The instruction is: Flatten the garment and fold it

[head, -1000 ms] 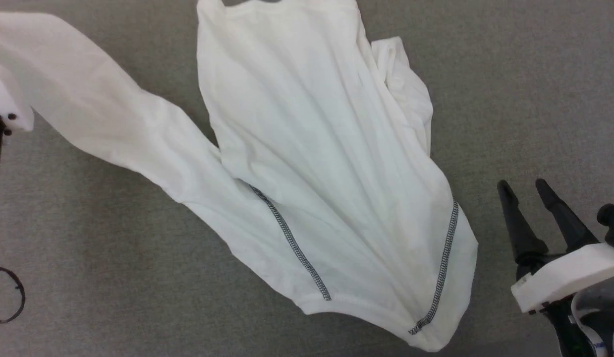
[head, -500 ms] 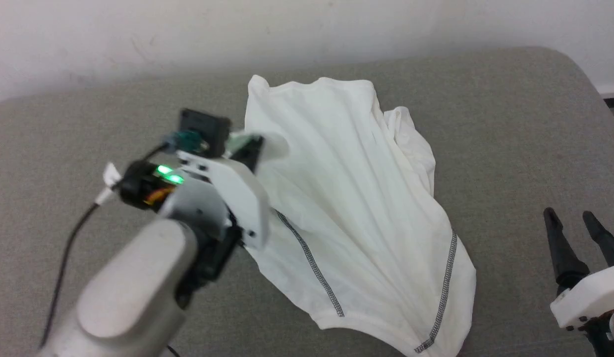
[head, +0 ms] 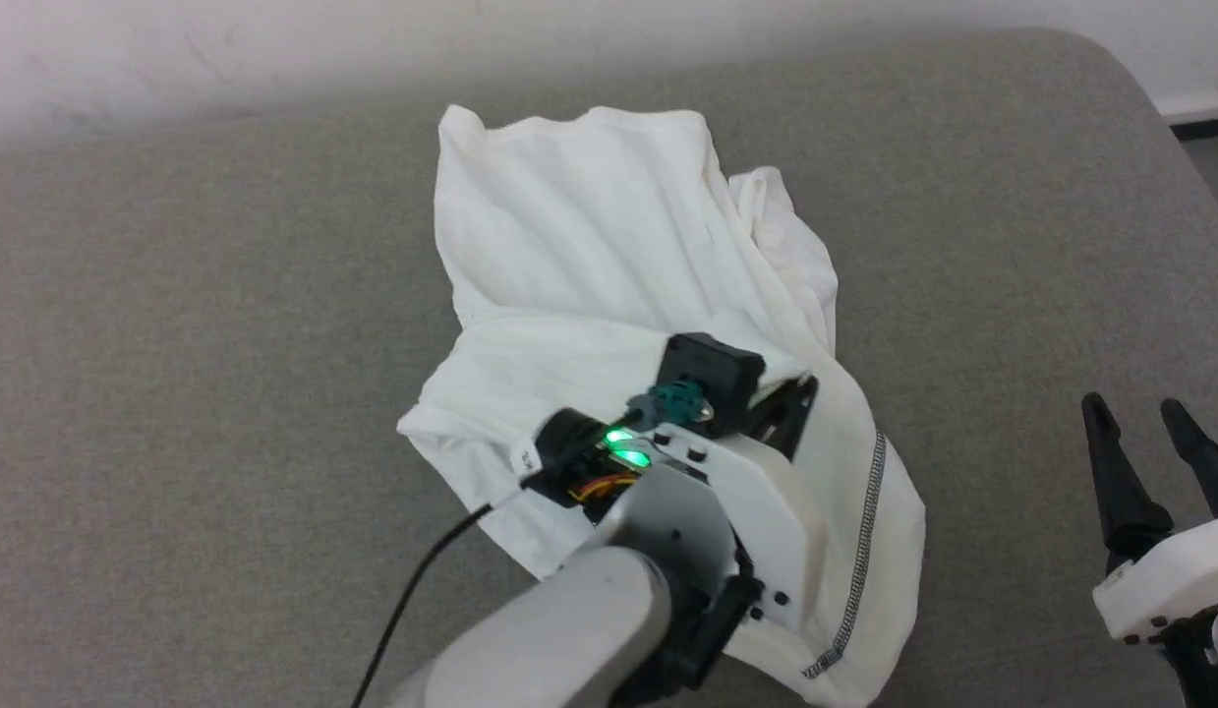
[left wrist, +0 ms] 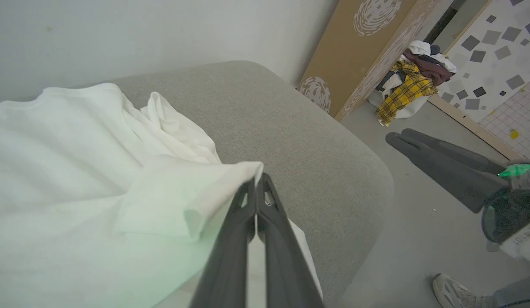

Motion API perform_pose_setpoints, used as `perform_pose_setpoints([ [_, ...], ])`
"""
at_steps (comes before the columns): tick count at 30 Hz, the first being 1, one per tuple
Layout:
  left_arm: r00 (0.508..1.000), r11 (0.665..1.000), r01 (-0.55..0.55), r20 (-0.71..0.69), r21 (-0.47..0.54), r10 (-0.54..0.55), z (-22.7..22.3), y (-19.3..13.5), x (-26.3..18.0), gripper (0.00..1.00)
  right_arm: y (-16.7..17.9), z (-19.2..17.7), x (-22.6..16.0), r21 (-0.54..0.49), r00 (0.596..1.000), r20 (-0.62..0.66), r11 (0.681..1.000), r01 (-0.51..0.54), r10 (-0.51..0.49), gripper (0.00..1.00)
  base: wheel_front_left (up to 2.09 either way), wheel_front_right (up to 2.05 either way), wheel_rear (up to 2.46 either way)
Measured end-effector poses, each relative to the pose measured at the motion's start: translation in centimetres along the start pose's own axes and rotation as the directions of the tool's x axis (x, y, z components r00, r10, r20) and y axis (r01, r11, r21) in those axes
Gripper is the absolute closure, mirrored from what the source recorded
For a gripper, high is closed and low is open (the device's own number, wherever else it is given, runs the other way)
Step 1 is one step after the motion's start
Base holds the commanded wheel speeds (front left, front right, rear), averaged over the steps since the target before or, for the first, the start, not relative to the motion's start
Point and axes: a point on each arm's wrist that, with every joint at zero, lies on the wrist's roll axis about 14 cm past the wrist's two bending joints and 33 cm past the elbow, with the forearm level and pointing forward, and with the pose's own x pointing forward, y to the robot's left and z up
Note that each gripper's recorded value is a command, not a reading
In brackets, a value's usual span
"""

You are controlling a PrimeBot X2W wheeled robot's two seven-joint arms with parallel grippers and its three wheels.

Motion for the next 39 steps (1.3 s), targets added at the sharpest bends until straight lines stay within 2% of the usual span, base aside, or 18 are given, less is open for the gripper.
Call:
perform_pose_setpoints([
  [9,0.970,0.987,0.063,-0.224,-0.145,-0.094,-10.7,-1.6,1.8,1.00,-0.3,-2.6,2.3,-0.015,0.997,-0.074,1.000,0.024,-0.025,0.00,0.00,0.00,0.00],
  [10,0.970,0.987,0.063,-0.224,-0.145,-0.094,-10.7,-1.6,1.8,1.00,-0.3,-2.6,2.3,-0.015,0.997,-0.074,1.000,0.024,-0.025,0.00,0.00,0.00,0.00],
  [11,0.959,0.980,0.064,-0.261,-0.188,-0.113,-12.5,-1.7,1.9,1.00,-0.5,-3.3,2.5,-0.018,0.995,-0.097,0.999,0.031,-0.033,0.00,0.00,0.00,0.00],
  [12,0.959,0.980,0.064,-0.261,-0.188,-0.113,-12.5,-1.7,1.9,0.83,-0.5,-3.3,2.5,-0.018,0.995,-0.097,0.999,0.031,-0.033,0.00,0.00,0.00,0.00],
  [13,0.956,0.978,0.068,-0.268,-0.200,-0.121,-13.0,-1.7,1.9,0.20,-0.6,-3.6,2.7,-0.019,0.994,-0.104,0.999,0.036,-0.038,0.00,0.00,0.00,0.00],
  [14,0.956,0.976,0.076,-0.264,-0.203,-0.129,-13.2,-1.7,2.0,0.00,-0.7,-3.8,2.8,-0.019,0.993,-0.111,0.999,0.038,-0.040,0.00,0.00,0.00,0.00],
  [17,0.964,0.973,0.105,-0.218,-0.206,-0.150,-12.4,-2.1,2.1,0.00,-0.6,-4.1,2.8,-0.011,0.992,-0.119,0.999,0.035,-0.036,0.00,0.00,0.00,0.00],
  [22,0.981,0.969,0.169,-0.061,-0.181,-0.183,-8.2,-2.9,1.6,0.00,-0.4,-4.3,2.5,0.005,0.992,-0.122,1.000,0.026,-0.025,0.00,0.00,0.00,0.00],
  [26,0.990,0.982,0.136,0.064,-0.133,-0.128,-4.1,-1.2,0.4,0.00,0.5,-3.5,2.3,0.010,0.995,-0.097,1.000,-0.003,0.004,0.00,0.00,0.00,0.00],
  [29,0.988,0.995,0.037,0.155,-0.088,-0.024,-1.1,1.7,-1.0,0.00,1.6,-2.6,2.2,0.015,0.996,-0.074,0.999,-0.040,0.041,0.00,0.00,0.00,0.00],
  [32,0.960,0.992,-0.116,0.250,-0.053,0.126,1.8,6.0,-3.1,0.00,3.1,-1.7,2.1,0.009,0.995,-0.051,0.996,-0.088,0.088,0.00,0.00,0.00,0.00],
  [35,0.909,0.959,-0.280,0.311,-0.036,0.277,3.6,10.6,-5.9,0.00,4.3,-0.7,2.1,0.003,0.992,-0.023,0.992,-0.125,0.125,0.00,0.00,0.00,0.00],
  [39,0.819,0.886,-0.463,0.374,-0.017,0.435,4.8,15.9,-10.4,0.00,5.7,0.2,2.1,-0.007,0.986,0.001,0.986,-0.165,0.165,0.00,0.00,0.00,0.00],
])
